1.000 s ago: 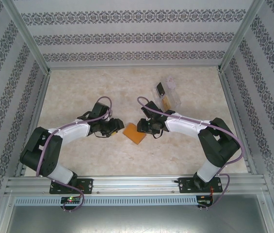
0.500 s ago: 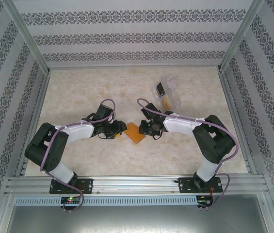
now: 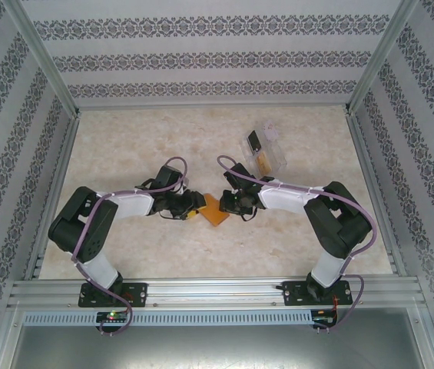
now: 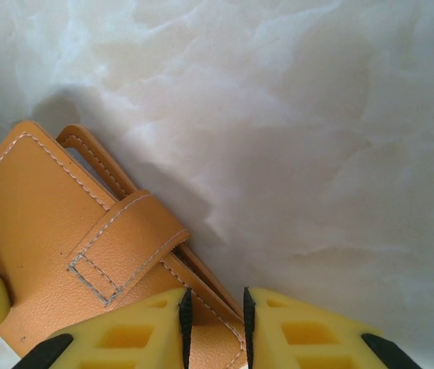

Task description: Take the credit cards out of the card holder

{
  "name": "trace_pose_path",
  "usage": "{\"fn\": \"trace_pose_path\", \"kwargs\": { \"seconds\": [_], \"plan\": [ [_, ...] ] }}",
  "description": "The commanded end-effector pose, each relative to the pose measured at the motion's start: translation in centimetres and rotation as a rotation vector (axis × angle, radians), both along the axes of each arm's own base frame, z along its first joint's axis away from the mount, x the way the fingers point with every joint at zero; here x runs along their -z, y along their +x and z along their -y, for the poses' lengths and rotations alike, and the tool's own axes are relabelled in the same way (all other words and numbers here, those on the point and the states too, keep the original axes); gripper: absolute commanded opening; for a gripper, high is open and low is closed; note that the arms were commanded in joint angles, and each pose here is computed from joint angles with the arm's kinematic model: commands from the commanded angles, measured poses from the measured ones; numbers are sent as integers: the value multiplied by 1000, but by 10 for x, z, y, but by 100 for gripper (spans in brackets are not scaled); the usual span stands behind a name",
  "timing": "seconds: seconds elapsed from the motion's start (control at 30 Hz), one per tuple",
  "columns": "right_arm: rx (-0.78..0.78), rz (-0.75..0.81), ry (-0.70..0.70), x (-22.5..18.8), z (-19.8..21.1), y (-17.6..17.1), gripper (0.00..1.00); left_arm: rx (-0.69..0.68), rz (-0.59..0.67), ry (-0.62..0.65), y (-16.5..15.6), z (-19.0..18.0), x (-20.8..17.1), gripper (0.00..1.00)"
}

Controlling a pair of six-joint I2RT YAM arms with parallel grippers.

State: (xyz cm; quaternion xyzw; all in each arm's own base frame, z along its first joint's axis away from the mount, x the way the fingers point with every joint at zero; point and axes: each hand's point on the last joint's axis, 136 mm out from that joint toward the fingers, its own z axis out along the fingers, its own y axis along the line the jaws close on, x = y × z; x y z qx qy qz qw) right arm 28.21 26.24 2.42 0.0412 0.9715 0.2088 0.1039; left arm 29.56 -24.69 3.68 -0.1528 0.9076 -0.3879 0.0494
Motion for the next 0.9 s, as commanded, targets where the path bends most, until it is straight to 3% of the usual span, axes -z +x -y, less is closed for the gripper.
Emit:
{"fn": "trace_pose_path", "kwargs": {
  "seconds": [0.0,0.23,0.3,0.4,0.7,0.87],
  "plan": [
    [14,-55,-14,16,5,-9,27,51,67,-53,9,15,-16,43],
    [-50,77,10,-19,6,10,33,99,103,34,12,0,-17,23],
    [-64,126,24,-40,12,19,38,122,129,66,14,-7,-25,16],
    [-76,196,13,-66,23,29,52,163,190,170,17,-19,-42,13],
    [29,412,-54,-127,80,48,74,177,363,755,49,-97,-95,13],
    [153,503,-129,-140,121,44,98,142,374,1129,68,-134,-106,12]
  ]
}}
